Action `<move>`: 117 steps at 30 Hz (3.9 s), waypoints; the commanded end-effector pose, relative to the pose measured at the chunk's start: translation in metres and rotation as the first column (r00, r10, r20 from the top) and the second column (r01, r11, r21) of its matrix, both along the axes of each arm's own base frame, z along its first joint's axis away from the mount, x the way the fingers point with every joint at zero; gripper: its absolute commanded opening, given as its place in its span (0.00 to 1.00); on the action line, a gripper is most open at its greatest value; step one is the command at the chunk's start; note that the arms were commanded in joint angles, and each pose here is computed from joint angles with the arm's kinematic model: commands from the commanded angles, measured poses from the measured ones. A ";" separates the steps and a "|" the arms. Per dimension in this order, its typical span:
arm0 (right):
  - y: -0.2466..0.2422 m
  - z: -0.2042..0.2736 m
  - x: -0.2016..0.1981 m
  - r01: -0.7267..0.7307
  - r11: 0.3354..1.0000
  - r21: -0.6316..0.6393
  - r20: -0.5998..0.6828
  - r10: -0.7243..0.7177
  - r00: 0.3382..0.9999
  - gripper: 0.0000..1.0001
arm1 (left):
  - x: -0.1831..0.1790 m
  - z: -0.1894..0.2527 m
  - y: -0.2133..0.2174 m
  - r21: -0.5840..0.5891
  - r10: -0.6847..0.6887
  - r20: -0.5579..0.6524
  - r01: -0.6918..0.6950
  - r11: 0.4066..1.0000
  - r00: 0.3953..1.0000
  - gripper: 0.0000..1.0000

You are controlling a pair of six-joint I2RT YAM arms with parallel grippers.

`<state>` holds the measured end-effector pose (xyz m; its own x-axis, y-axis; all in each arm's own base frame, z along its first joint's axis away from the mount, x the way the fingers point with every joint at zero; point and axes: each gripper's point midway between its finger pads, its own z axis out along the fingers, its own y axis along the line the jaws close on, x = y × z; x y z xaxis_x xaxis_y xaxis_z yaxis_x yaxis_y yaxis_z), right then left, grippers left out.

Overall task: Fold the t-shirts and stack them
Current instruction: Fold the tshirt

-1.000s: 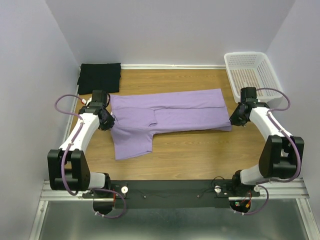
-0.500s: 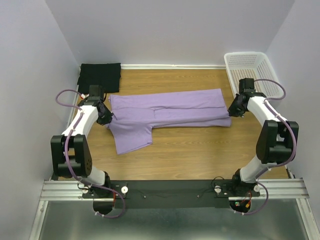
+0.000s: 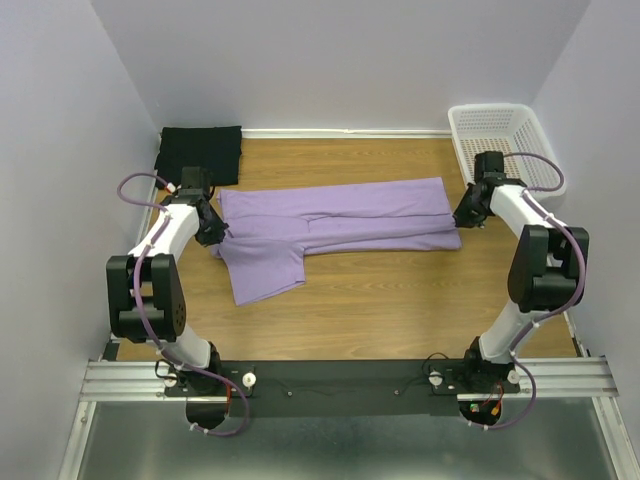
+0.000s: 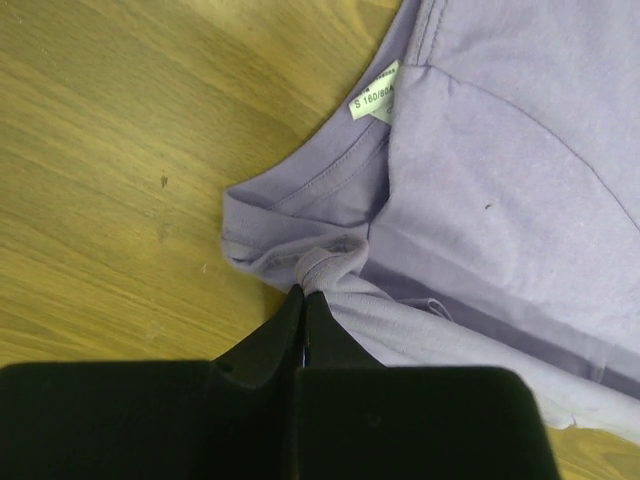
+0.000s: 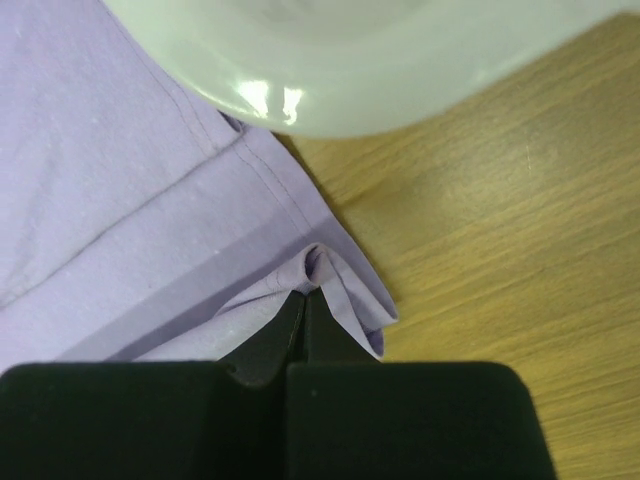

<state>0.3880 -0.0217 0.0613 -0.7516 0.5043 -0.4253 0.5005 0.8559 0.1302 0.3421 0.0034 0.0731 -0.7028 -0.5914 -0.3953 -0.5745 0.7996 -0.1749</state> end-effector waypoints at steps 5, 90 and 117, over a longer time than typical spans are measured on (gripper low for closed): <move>-0.007 0.010 0.028 -0.003 1.000 -0.022 0.061 0.004 0.998 0.01 | 0.010 -0.001 0.018 0.075 0.004 0.019 -0.006 0.997 1.000 0.03; 0.435 -0.060 -0.134 -0.733 0.532 0.425 0.196 0.736 0.648 0.27 | -0.132 -0.076 -0.084 -0.090 -0.143 -0.170 0.129 0.988 0.975 0.37; 0.431 0.009 -0.007 -0.770 0.591 0.239 0.390 0.668 0.634 0.06 | 0.035 0.027 -0.059 0.260 -0.182 0.102 0.151 0.954 0.978 0.00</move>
